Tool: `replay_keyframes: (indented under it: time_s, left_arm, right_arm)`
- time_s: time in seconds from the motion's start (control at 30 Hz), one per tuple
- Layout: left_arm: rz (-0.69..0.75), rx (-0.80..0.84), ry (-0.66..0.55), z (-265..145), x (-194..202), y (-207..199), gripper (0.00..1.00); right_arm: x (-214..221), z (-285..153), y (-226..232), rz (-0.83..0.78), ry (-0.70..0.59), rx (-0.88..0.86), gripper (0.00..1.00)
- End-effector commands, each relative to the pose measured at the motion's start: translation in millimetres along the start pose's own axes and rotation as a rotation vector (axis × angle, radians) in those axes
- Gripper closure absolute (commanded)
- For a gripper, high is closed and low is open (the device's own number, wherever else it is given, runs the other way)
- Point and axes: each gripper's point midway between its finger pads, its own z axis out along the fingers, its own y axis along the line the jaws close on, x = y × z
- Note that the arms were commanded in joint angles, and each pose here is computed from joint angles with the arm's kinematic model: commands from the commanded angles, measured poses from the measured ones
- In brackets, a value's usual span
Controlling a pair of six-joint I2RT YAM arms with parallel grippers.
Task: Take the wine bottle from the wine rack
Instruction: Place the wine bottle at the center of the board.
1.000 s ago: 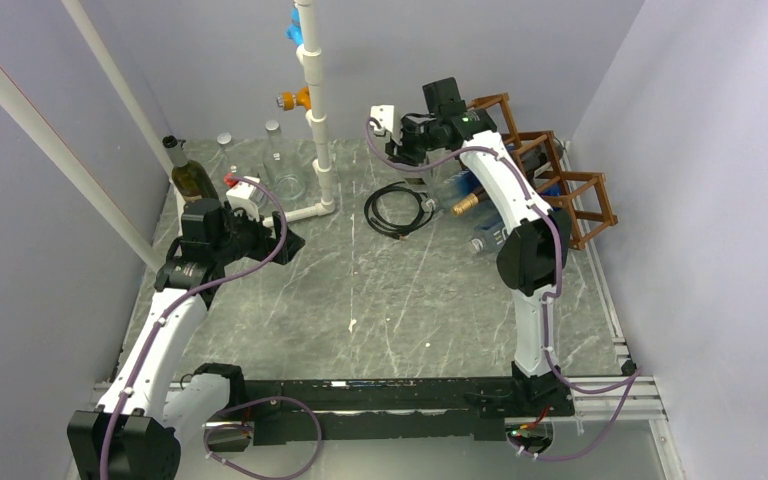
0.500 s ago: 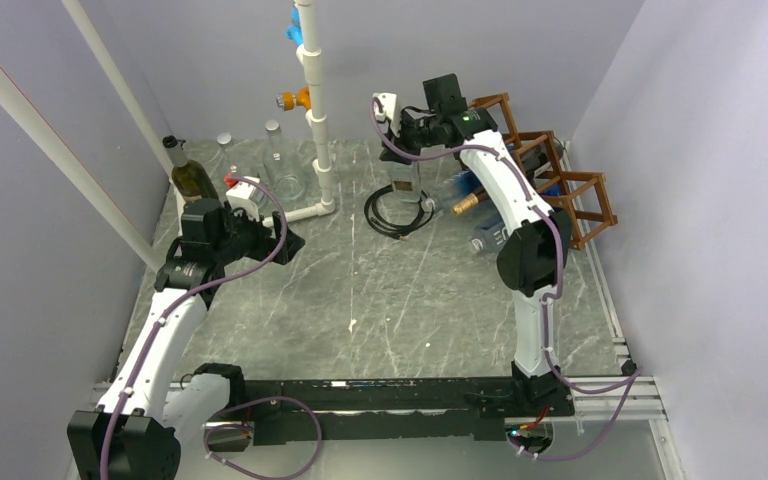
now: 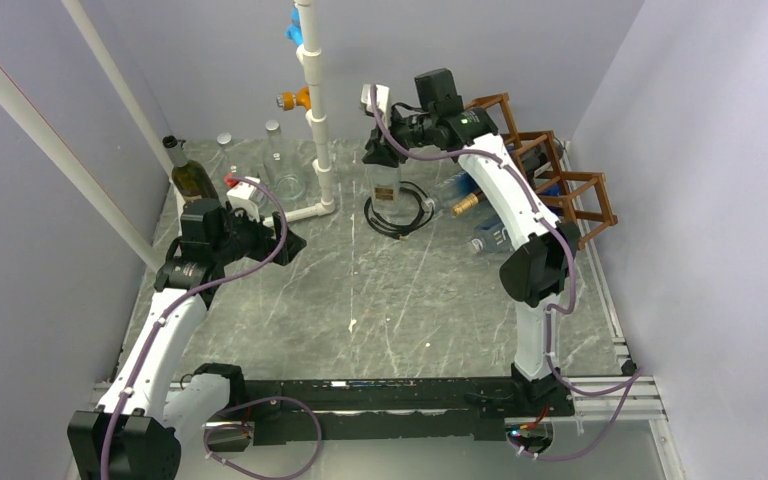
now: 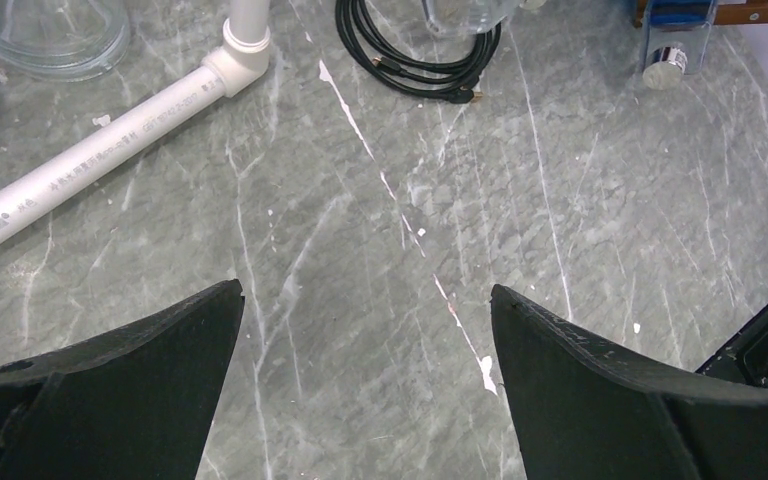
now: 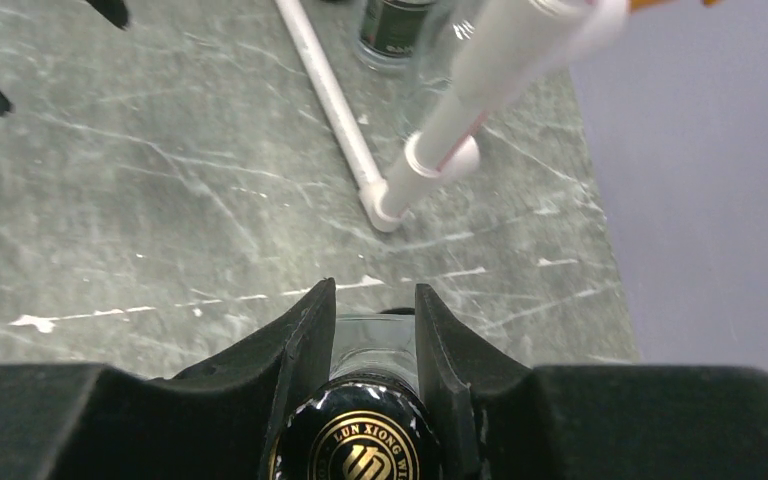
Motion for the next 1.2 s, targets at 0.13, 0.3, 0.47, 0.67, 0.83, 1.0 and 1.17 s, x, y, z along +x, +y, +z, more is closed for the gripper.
replay_keyframes:
  time_s: [0.13, 0.3, 0.47, 0.67, 0.83, 1.0, 1.17]
  left_arm:
    - [0.075, 0.07, -0.087, -9.6, -26.6, -16.8, 0.01]
    - [0.084, 0.088, -0.103, -11.3, -27.8, -21.0, 0.01]
    - [0.082, 0.108, -0.109, -12.1, -27.5, -24.9, 0.0]
    - [0.068, 0.094, -0.127, -16.6, -26.3, -25.4, 0.0]
    - [0.022, 0.084, -0.145, -22.8, -18.2, -27.6, 0.0]
    - [-0.024, 0.07, -0.153, -32.1, -9.2, -30.8, 0.0]
    - [-0.048, 0.083, -0.174, -41.5, -5.8, -38.4, 0.0]
  right_arm:
    - [-87.0, -19.4, 39.5, -0.113, -0.185, -0.051, 1.0]
    - [-86.9, -11.5, 57.7, -0.097, -0.181, -0.101, 1.0]
    - [-83.5, -3.2, 75.9, -0.075, -0.175, -0.158, 1.0]
    - [-78.7, 5.5, 93.2, -0.032, -0.17, -0.219, 1.0]
    - [-76.9, 7.2, 101.6, -0.017, -0.161, -0.234, 1.0]
    - [-73.6, 10.4, 110.1, 0.004, -0.16, -0.251, 1.0]
    - [-70.3, 18.3, 122.9, 0.008, -0.147, -0.273, 1.0]
